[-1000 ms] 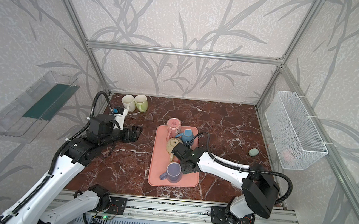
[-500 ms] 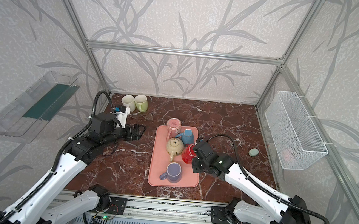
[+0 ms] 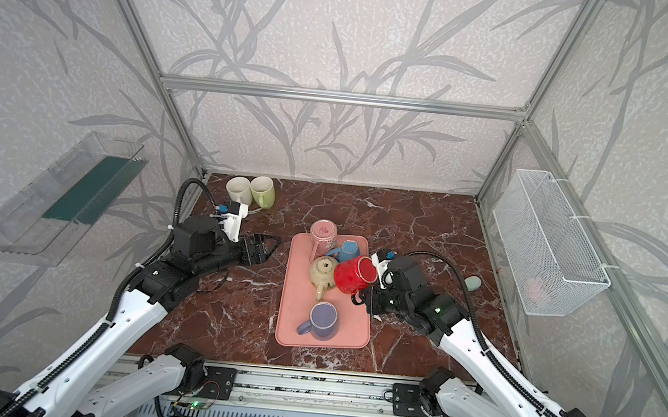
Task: Turn the mug right side up
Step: 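Lift the red mug sideways with the right gripper while the left gripper approaches, then close the left gripper on the red mug's rim beside the right gripper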
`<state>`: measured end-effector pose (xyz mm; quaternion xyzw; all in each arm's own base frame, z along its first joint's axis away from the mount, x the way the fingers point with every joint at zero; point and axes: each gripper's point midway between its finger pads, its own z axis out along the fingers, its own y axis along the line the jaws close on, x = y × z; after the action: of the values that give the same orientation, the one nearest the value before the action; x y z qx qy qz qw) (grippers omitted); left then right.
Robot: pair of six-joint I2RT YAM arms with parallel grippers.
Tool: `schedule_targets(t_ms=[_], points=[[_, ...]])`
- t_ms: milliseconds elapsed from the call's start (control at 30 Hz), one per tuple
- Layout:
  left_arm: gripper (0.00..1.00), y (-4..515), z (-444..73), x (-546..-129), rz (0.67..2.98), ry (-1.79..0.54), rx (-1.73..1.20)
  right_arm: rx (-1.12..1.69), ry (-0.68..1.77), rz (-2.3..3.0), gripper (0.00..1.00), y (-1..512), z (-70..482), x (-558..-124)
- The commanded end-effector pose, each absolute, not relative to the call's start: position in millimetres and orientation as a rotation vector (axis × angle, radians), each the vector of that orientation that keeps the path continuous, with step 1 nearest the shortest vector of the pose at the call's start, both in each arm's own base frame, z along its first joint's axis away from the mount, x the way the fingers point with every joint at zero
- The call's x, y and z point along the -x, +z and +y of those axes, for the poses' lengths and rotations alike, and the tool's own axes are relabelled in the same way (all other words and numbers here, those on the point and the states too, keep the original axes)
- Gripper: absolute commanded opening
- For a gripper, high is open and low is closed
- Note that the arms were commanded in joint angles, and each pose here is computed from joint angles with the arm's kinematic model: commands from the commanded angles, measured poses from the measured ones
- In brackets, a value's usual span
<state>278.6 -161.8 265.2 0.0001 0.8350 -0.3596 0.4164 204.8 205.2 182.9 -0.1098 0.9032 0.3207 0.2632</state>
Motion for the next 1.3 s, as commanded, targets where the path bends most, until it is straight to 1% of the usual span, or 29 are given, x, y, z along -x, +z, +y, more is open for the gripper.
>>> schedule_targets(t_ms=[0,133,367,600,800,900,1267], points=[[0.84,276.2,-176.4,-275.2,2.023,-1.05,-0.014,0.368,1.066,2.227,0.0,228.0,225.3,-212.9],[0.83,277.6,-187.4,-274.0,1.971,-1.158,-0.035,0.365,1.17,2.158,0.0,242.7,230.9,-219.6],[0.74,271.2,-200.7,-273.2,1.907,-1.271,-0.053,0.378,1.346,2.008,0.0,274.1,242.6,-232.3],[0.74,277.3,-233.3,-263.0,1.862,-1.329,-0.203,0.334,1.503,1.913,0.0,291.3,251.2,-254.4],[0.69,273.6,-257.4,-263.0,1.798,-1.438,-0.217,0.316,1.528,1.861,0.0,297.8,254.5,-278.4],[0.67,266.7,-267.3,-265.5,1.805,-1.447,-0.231,0.317,1.557,1.831,0.0,300.3,258.2,-287.5],[0.6,269.0,-293.0,-279.1,1.756,-1.52,-0.256,0.414,1.644,1.743,0.0,300.7,271.4,-294.5]])
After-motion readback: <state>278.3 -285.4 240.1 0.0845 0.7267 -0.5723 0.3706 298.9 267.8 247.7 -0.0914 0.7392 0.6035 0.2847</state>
